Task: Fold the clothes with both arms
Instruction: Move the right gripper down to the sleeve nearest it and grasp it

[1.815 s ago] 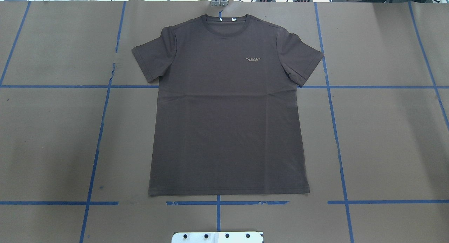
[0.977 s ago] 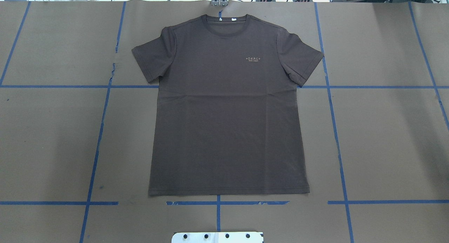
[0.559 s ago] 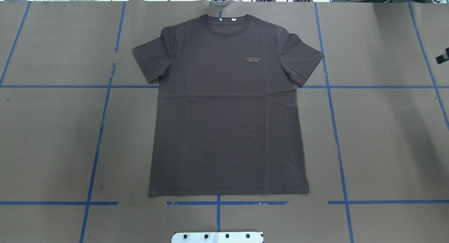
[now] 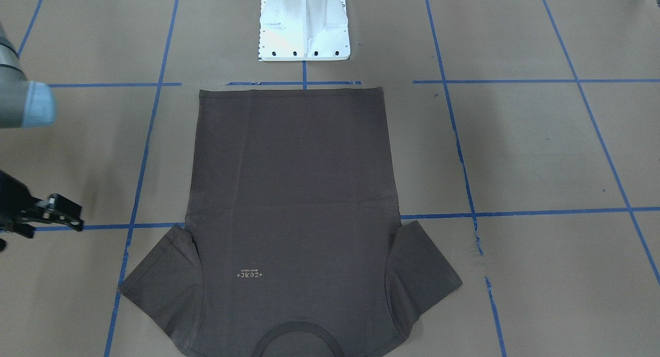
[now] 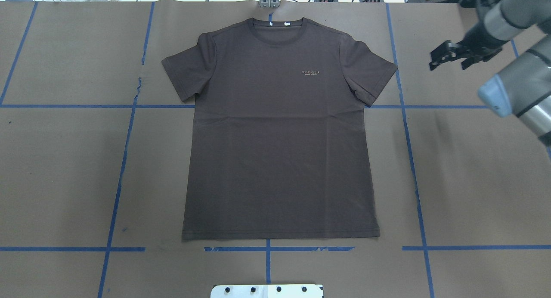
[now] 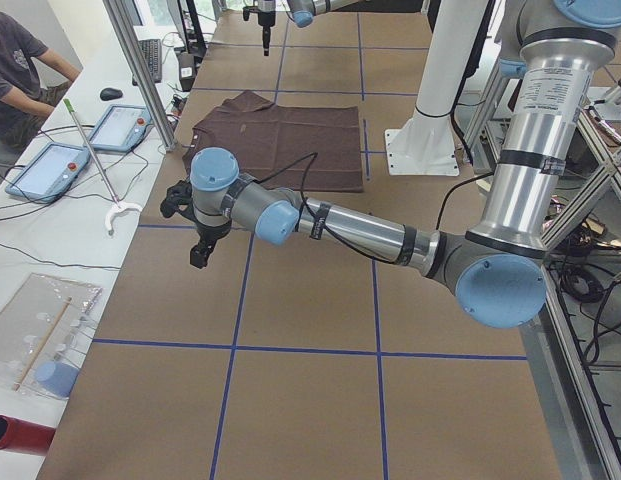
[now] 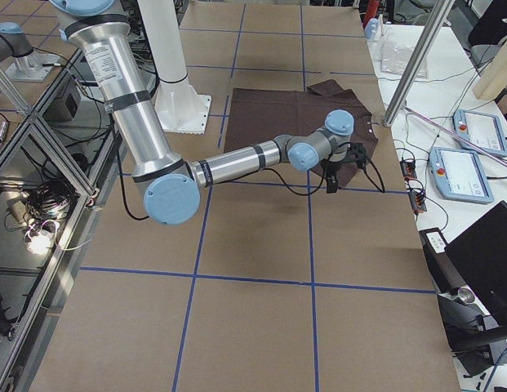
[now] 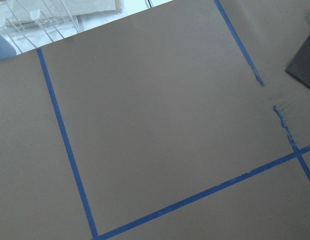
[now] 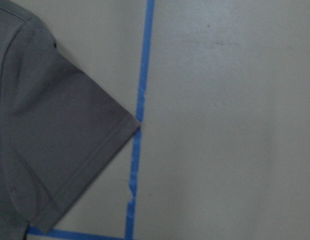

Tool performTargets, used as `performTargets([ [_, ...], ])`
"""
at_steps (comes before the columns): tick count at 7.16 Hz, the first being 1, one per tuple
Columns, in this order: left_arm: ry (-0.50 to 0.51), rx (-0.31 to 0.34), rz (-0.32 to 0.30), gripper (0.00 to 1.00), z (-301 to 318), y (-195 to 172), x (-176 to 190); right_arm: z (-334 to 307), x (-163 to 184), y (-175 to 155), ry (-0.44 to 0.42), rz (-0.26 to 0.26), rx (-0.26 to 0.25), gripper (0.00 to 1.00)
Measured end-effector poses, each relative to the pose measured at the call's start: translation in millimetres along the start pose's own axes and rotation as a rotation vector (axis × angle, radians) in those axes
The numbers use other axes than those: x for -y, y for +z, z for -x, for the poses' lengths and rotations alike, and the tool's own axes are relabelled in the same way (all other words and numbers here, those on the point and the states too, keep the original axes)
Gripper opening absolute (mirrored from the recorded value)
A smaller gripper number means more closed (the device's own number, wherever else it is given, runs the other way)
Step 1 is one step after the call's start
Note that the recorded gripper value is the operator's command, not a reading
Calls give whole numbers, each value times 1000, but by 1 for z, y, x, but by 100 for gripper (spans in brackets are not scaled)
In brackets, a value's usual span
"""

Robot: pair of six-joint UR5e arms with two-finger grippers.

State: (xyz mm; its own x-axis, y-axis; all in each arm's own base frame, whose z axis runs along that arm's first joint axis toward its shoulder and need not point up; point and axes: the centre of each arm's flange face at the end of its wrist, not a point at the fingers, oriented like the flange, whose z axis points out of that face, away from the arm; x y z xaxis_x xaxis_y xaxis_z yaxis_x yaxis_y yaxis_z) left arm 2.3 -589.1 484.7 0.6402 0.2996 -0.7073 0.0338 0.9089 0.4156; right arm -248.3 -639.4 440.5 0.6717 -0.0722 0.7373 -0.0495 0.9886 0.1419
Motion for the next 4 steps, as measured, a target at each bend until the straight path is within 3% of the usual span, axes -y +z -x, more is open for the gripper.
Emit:
performTargets([
  [3, -31, -6, -30, 100, -6, -2, 7, 42, 48, 67, 73, -112, 30, 100],
  [4, -32, -5, -32, 100, -7, -2, 8, 43, 53, 83, 80, -131, 15, 99],
])
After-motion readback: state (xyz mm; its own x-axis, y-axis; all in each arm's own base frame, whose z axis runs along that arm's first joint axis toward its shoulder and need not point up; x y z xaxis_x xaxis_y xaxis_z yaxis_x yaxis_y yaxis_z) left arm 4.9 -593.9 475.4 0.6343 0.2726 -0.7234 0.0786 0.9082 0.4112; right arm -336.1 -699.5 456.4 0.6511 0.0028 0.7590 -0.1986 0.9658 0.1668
